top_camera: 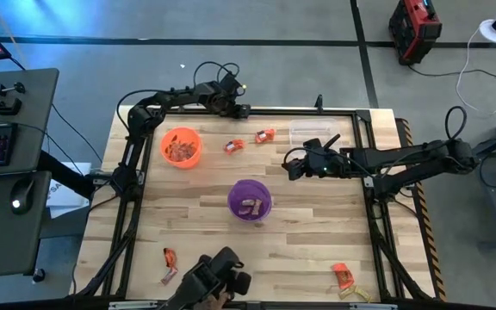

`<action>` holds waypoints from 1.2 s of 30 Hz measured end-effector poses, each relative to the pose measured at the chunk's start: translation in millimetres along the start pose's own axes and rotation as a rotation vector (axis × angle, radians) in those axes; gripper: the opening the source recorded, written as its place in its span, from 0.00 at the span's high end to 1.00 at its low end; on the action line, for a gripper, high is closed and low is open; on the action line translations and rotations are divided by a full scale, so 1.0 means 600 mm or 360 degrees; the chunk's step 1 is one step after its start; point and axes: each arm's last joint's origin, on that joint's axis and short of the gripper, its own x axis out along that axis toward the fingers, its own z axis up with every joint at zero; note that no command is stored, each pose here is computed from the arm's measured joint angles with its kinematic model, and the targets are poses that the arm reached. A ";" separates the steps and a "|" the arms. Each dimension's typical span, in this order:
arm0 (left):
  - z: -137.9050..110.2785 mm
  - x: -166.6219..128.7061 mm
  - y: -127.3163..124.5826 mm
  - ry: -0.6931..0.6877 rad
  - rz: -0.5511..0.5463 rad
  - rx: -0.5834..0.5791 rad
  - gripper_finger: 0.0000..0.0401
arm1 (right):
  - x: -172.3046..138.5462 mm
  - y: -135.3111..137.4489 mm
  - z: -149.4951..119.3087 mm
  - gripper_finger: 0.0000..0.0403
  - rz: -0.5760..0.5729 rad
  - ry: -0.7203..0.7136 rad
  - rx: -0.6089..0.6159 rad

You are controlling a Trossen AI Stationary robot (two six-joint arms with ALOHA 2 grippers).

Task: Sort candy by brand, put in halloween buckets
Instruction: Put the pink candy into the purple bucket

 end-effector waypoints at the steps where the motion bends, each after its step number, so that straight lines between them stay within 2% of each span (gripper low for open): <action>1: 0.000 -0.002 0.000 0.0003 -0.0001 0.0010 0.75 | 0.000 0.000 0.000 0.49 0.0000 0.0000 0.0000; 4: 0.001 -0.009 -0.003 0.0002 -0.0026 0.0095 0.94 | 0.000 0.000 0.000 0.49 -0.0001 -0.0001 -0.0008; 5: 0.001 -0.015 -0.005 0.0000 -0.0025 0.0113 0.96 | 0.000 0.000 0.000 0.49 -0.0004 0.0001 -0.0014; 8: 0.007 -0.042 -0.012 -0.0034 -0.0055 0.0127 0.96 | 0.000 -0.001 -0.001 0.49 -0.0013 0.0005 -0.0032; 12: 0.022 -0.107 -0.024 -0.0135 -0.0156 0.0233 0.99 | 0.000 -0.003 -0.002 0.49 -0.0032 0.0015 -0.0041; 16: 0.023 -0.196 -0.055 -0.0291 -0.0279 0.0479 0.99 | 0.000 -0.003 -0.002 0.49 -0.0035 0.0009 -0.0042; 20: -0.008 -0.271 -0.092 -0.0356 -0.0483 0.0710 1.00 | 0.000 -0.004 -0.001 0.49 -0.0048 -0.0011 -0.0043; 23: -0.062 -0.303 -0.123 -0.0296 -0.0639 0.0823 1.00 | -0.001 -0.004 0.000 0.49 -0.0048 -0.0018 -0.0071; 27: -0.175 -0.315 -0.166 -0.0191 -0.0731 0.0947 1.00 | -0.012 -0.002 -0.005 0.49 -0.0007 0.0048 -0.0201; 32: -0.311 -0.315 -0.208 -0.0150 -0.0823 0.0785 1.00 | -0.048 -0.007 -0.012 0.49 0.0036 0.0147 -0.0389; 36: -0.392 -0.324 -0.251 -0.0217 -0.0919 0.0642 1.00 | -0.085 -0.016 -0.018 0.49 0.0062 0.0195 -0.0515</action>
